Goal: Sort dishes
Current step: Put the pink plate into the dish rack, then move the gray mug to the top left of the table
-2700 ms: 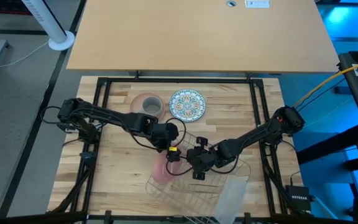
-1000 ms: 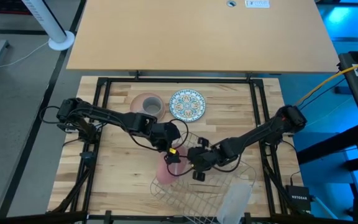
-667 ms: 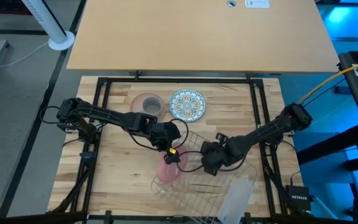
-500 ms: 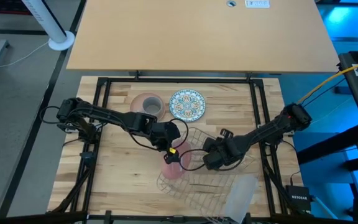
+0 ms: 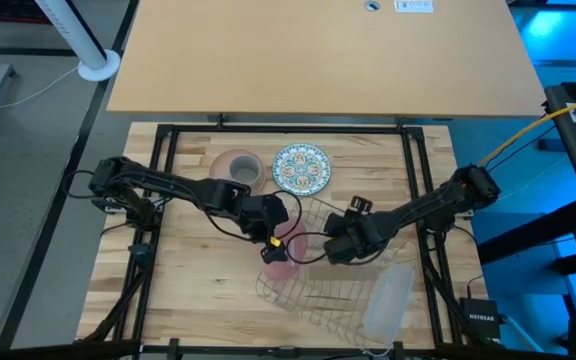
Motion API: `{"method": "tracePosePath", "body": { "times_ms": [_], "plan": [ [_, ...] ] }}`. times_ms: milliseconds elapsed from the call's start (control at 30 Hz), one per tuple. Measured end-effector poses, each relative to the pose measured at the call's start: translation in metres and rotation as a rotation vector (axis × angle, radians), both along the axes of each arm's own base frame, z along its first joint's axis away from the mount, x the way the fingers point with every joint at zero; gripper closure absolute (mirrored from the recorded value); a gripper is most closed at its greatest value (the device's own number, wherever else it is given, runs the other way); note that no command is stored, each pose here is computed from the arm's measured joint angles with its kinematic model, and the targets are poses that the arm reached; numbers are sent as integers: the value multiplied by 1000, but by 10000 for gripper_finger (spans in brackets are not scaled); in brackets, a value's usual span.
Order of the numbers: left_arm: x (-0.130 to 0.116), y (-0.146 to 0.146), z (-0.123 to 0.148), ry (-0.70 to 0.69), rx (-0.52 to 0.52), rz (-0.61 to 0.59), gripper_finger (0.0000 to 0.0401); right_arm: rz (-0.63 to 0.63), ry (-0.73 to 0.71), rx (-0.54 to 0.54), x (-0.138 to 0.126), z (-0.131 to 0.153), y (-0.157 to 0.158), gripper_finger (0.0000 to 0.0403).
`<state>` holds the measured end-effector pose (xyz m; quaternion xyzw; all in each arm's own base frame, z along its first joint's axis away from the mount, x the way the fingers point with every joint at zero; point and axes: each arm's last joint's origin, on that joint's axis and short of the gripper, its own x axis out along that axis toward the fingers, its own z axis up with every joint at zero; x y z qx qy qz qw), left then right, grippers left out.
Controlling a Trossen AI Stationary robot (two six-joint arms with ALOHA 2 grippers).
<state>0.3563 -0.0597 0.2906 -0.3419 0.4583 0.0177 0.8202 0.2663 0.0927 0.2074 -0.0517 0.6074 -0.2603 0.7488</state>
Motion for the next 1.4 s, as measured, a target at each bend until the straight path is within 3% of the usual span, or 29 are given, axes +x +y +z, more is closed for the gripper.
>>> {"method": "tracePosePath", "body": {
  "times_ms": [167, 533, 733, 933, 1133, 1267, 1400],
  "plan": [
    [-11, 13, 13, -3, 8, 26, 3, 21, -1, 6, 1, 0, 1, 260],
    [-55, 47, 42, 54, 145, 99, 3, 40, 19, 2, 0, 0, 1, 260],
    [-60, 51, 39, 108, 193, 108, 3, 45, 18, 34, -1, 4, 2, 260],
    [-62, 52, 31, 145, 227, 139, 3, 72, -44, 83, 4, 29, 5, 260],
    [-68, 52, 27, 197, 293, 34, 3, 118, -126, 102, 10, 64, 7, 260],
    [-81, 55, 22, 328, 410, -38, 3, 169, -161, 114, 15, 82, 9, 260],
    [-91, 59, 20, 435, 542, -27, 3, 200, -221, 129, 20, 92, 11, 260]
  ]
}}
